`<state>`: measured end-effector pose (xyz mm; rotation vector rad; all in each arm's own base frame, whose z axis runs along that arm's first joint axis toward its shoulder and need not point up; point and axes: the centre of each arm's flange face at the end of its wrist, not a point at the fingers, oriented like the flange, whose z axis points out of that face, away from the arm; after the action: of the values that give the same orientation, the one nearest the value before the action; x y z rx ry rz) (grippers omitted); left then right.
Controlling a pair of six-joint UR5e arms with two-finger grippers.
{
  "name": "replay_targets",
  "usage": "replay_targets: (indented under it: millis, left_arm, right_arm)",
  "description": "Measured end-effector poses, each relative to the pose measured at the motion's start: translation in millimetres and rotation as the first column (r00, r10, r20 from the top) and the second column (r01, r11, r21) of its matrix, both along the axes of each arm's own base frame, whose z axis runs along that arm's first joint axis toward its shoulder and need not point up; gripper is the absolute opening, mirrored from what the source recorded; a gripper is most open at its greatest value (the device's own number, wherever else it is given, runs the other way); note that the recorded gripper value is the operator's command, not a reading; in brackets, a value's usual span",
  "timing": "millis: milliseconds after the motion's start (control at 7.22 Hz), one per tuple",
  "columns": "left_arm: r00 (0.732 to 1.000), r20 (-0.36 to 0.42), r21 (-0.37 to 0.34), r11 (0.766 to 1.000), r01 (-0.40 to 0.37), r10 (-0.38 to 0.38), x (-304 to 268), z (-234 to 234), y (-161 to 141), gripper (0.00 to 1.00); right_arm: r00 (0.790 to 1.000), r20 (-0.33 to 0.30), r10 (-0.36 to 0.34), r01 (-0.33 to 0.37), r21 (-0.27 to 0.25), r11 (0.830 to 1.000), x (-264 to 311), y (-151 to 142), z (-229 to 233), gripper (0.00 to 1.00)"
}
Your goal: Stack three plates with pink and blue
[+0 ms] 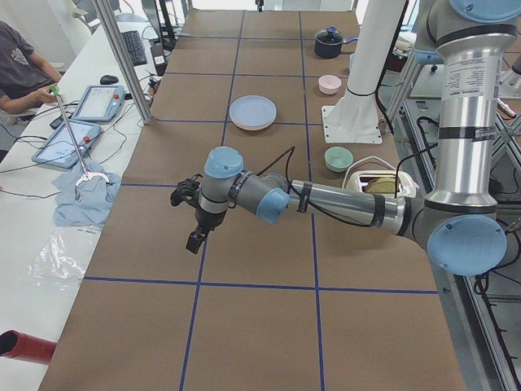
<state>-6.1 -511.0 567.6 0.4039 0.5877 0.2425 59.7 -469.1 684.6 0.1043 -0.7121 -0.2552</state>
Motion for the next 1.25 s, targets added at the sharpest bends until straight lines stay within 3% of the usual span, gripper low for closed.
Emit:
replay_targets:
  millis: [277,554,969,1246]
  left_arm:
    - [1.000,-0.001,-0.123,0.992,0.003,-0.003,-4.8,8.5,2.5,1.00]
    - [1.000,-0.025,-0.231,0.973,0.004,-0.010,-21.7,13.0,12.5,1.00]
    - [0.996,-0.085,-0.278,0.959,-0.051,0.028,-55.6,72.0,21.1,1.00]
    - [0.992,-0.123,-0.286,0.956,-0.068,0.033,-55.9,83.0,23.1,1.00]
  right_arm:
    - [0.993,0.035,0.114,-0.110,-0.100,0.989,6.4,2.9,0.6,1.00]
    - [0.981,0.079,0.176,-0.159,-0.181,0.970,3.8,2.4,-2.7,1.00]
    - [0.968,0.121,0.219,-0.182,-0.257,0.949,11.7,8.7,-3.6,1.00]
    - [0.960,0.132,0.248,-0.207,-0.264,0.942,23.7,15.0,-6.4,1.00]
